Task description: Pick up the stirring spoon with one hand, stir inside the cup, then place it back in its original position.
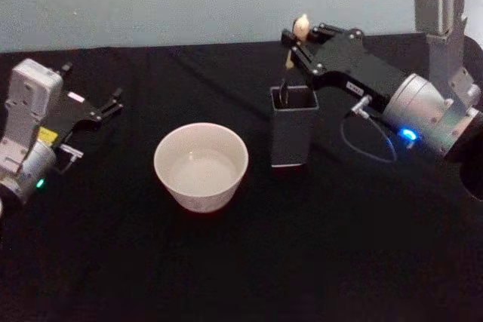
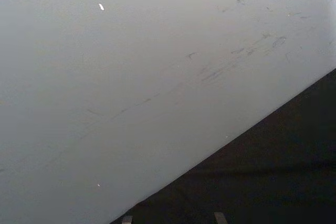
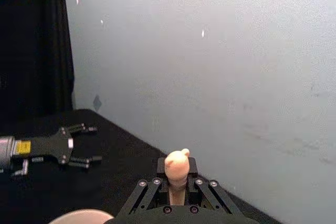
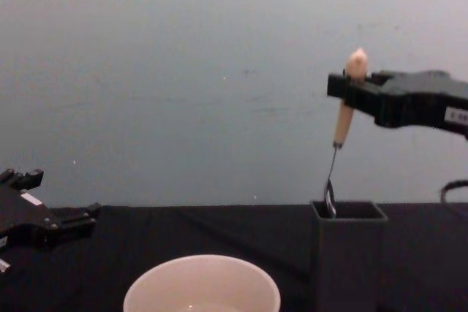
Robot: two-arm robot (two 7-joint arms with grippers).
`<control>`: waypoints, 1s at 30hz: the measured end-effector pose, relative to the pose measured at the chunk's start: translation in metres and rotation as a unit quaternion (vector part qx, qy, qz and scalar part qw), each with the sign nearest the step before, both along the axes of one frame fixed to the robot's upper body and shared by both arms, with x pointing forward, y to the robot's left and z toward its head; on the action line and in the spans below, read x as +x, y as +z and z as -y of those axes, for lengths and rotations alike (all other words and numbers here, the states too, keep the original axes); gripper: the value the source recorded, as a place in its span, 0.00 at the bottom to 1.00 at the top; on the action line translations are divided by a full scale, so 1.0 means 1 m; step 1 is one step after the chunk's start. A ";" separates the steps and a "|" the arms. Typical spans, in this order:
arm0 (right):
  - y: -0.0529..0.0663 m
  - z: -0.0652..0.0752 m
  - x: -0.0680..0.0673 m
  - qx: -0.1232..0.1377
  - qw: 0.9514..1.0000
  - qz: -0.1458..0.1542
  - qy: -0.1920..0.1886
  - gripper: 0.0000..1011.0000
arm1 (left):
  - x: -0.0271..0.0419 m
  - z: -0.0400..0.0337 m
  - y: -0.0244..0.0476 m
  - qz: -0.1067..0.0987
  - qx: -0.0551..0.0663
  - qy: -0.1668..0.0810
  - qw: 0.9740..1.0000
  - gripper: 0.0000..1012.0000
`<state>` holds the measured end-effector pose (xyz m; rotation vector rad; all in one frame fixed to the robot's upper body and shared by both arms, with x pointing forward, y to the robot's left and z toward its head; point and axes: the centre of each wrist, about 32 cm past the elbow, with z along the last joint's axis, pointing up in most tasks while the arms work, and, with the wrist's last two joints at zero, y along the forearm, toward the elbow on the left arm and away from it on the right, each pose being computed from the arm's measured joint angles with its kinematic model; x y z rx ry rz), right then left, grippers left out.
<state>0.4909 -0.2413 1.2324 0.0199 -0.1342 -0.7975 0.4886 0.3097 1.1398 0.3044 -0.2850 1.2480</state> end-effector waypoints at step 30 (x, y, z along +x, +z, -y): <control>-0.002 -0.055 0.004 0.030 0.994 -0.005 0.103 0.19 | 0.0000 0.0000 0.0000 0.000 0.000 0.000 1.000 0.99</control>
